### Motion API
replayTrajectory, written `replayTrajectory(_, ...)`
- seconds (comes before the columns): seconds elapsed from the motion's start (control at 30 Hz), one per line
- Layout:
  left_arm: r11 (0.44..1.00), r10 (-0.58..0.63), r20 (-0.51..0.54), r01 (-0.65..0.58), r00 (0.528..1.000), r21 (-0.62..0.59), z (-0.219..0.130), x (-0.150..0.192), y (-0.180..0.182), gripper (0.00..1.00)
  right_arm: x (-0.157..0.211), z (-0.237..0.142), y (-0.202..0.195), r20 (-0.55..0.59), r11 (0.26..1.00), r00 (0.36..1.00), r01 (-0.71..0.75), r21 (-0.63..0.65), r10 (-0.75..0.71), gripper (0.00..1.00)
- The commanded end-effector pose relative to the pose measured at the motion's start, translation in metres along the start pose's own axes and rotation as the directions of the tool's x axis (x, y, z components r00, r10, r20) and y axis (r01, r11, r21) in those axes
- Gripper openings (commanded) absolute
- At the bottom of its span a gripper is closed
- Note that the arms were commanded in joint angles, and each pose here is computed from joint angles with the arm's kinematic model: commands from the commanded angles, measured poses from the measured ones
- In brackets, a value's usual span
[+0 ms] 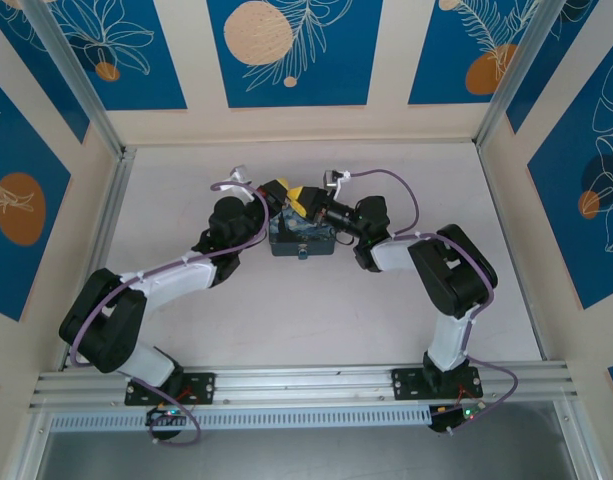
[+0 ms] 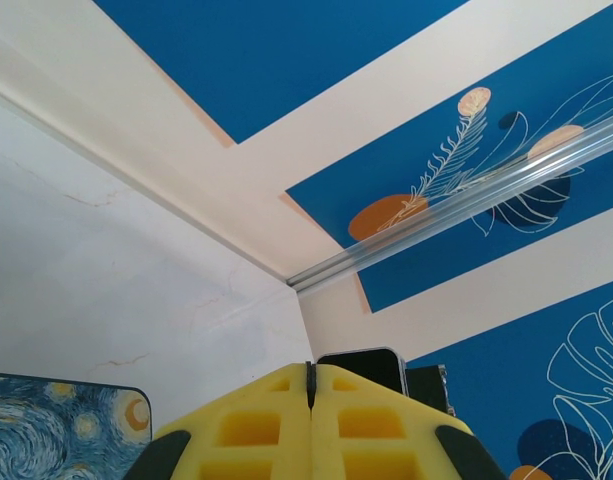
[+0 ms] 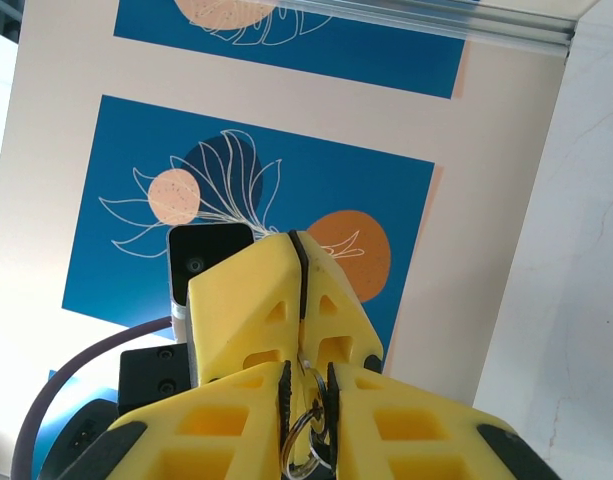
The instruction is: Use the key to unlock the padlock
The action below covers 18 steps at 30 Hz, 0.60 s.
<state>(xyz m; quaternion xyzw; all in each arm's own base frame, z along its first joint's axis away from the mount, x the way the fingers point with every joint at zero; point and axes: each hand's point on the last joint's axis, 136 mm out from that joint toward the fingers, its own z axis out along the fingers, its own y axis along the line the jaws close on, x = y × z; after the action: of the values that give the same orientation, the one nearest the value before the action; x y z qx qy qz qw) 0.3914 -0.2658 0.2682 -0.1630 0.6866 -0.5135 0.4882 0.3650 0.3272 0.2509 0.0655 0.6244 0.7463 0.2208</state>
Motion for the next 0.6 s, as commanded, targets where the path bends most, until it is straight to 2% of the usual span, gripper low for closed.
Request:
replayTrajectory(0.0, 1.000, 0.002, 0.023, -0.002, 1.000, 0.010, 0.0014, -0.0019, -0.0039, 0.00, 0.0044, 0.0020, 0.0052, -0.009, 0.999, 1.000, 0.018, -0.032, -0.018, 0.21)
replayTrajectory(0.23, 1.000, 0.003, 0.022, -0.003, 1.000, 0.007, 0.0014, -0.0013, -0.0028, 0.00, 0.0049, 0.0025, 0.0022, -0.010, 1.000, 1.000, 0.010, -0.028, -0.010, 0.20)
replayTrajectory(0.37, 1.000, 0.005, 0.023, -0.005, 1.000, 0.005, 0.0010, -0.0017, -0.0029, 0.00, 0.0046, 0.0016, 0.0001, -0.008, 1.000, 1.000, 0.004, -0.024, -0.004, 0.13)
replayTrajectory(0.5, 1.000, 0.002, 0.024, -0.002, 1.000, 0.001, 0.0005, -0.0015, -0.0015, 0.00, 0.0032, 0.0007, 0.0003, -0.006, 1.000, 1.000, 0.003, -0.023, -0.003, 0.00)
replayTrajectory(0.57, 1.000, 0.004, 0.021, -0.003, 1.000, -0.001, -0.0002, -0.0007, -0.0010, 0.00, 0.0018, -0.0011, 0.0007, 0.000, 1.000, 1.000, 0.003, -0.022, -0.003, 0.00)
